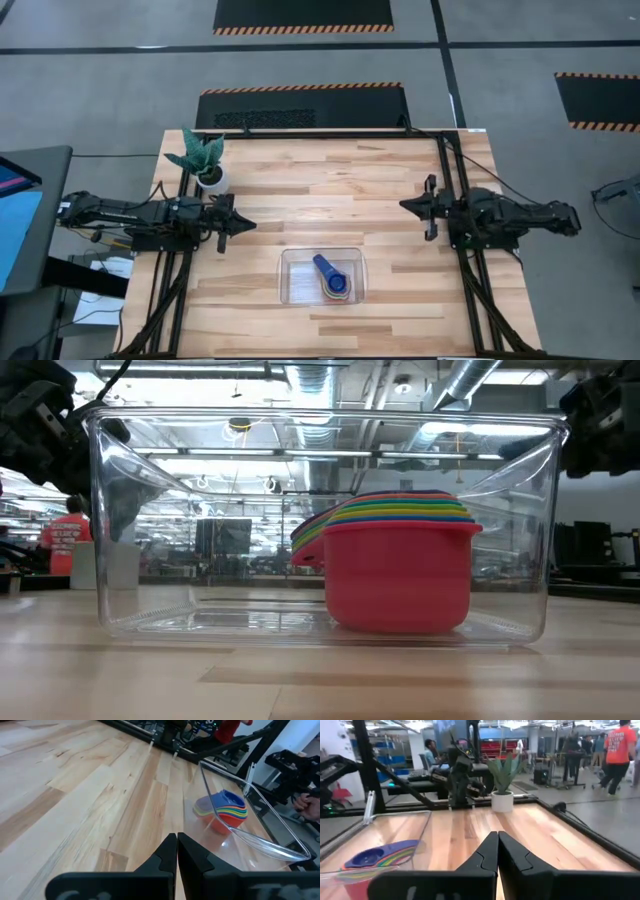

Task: Nest measuring cups in basket
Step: Return to Home Position

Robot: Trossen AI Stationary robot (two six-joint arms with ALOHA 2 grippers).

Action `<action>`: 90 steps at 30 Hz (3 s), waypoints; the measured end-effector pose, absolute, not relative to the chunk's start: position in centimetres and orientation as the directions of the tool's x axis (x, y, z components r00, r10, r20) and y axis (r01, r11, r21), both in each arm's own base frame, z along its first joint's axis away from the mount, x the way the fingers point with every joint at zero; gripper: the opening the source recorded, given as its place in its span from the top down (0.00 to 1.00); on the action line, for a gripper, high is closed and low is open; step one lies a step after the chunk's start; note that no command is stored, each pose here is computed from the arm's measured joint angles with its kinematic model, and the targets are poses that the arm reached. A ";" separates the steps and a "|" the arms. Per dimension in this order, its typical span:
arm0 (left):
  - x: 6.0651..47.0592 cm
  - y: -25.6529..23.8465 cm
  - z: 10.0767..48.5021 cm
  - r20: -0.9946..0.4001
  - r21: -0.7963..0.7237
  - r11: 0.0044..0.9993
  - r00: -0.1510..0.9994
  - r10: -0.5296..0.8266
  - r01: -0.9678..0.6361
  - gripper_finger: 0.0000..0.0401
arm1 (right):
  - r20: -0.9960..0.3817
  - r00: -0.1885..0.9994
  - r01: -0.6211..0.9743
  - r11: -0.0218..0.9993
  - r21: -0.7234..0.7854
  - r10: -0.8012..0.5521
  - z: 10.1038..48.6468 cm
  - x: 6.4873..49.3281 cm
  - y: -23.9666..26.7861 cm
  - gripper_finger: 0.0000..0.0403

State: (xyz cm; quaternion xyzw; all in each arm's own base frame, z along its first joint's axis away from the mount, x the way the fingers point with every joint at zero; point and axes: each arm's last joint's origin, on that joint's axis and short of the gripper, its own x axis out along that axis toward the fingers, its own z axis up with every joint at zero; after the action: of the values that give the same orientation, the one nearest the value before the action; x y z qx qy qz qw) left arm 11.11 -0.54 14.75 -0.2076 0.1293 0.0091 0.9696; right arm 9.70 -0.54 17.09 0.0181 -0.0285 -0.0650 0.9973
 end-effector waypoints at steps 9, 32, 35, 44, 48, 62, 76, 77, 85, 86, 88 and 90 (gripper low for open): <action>11.1 -0.5 14.8 -0.254 -0.400 0.914 0.967 -0.036 -0.071 1.00 | -0.029 0.983 0.183 0.983 0.029 -0.183 16.4 10.1 -1.2 0.94; 11.1 -0.5 14.8 -0.254 -0.400 0.914 0.967 -0.036 -0.071 1.00 | -0.052 0.981 0.193 0.966 0.170 -0.187 16.1 10.2 -1.2 0.94; 11.1 -0.5 14.8 -0.254 -0.400 0.914 0.967 -0.036 -0.071 1.00 | -0.052 0.981 0.193 0.966 0.170 -0.187 16.1 10.2 -1.2 0.94; 11.1 -0.5 14.8 -0.254 -0.400 0.914 0.967 -0.036 -0.071 1.00 | -0.053 0.981 0.194 0.966 0.170 -0.188 16.1 10.2 -1.2 0.94; 11.1 -0.5 14.8 -0.254 -0.400 0.914 0.967 -0.036 -0.071 1.00 | -0.053 0.981 0.194 0.966 0.170 -0.188 16.1 10.2 -1.2 0.94; 11.1 -0.5 14.8 -0.253 -0.400 0.914 0.967 -0.036 -0.071 1.00 | -0.053 0.981 0.195 0.966 0.170 -0.188 16.1 10.2 -1.2 0.94; 11.1 -0.5 14.8 -0.253 -0.400 0.914 0.967 -0.035 -0.072 1.00 | -0.054 0.981 0.195 0.966 0.169 -0.188 16.1 10.2 -1.2 0.94; 11.1 -0.5 14.8 -0.253 -0.400 0.914 0.967 -0.036 -0.071 1.00 | -0.054 0.981 0.195 0.966 0.169 -0.188 16.1 10.2 -1.2 0.94; 11.1 -0.5 14.8 -0.253 -0.400 0.914 0.967 -0.036 -0.071 1.00 | -0.054 0.981 0.195 0.966 0.169 -0.188 16.1 10.2 -1.2 0.94; 11.1 -0.5 14.8 -0.253 -0.400 0.914 0.967 -0.036 -0.071 1.00 | -0.054 0.981 0.195 0.966 0.169 -0.188 16.1 10.2 -1.2 0.94; 11.1 -0.5 14.8 -0.253 -0.400 0.914 0.967 -0.036 -0.071 1.00 | -0.054 0.981 0.195 0.966 0.169 -0.188 16.1 10.2 -1.2 0.94; 11.1 -0.5 14.8 -0.253 -0.400 0.914 0.967 -0.035 -0.072 1.00 | -0.054 0.981 0.195 0.966 0.169 -0.188 16.1 10.2 -1.2 0.94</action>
State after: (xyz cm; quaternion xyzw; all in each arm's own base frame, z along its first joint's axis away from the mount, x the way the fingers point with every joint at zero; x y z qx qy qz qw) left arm 11.11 -0.53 14.78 -0.2077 0.1286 0.0093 0.9697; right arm 10.21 -1.19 16.10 0.0873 0.0188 -0.0966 0.9913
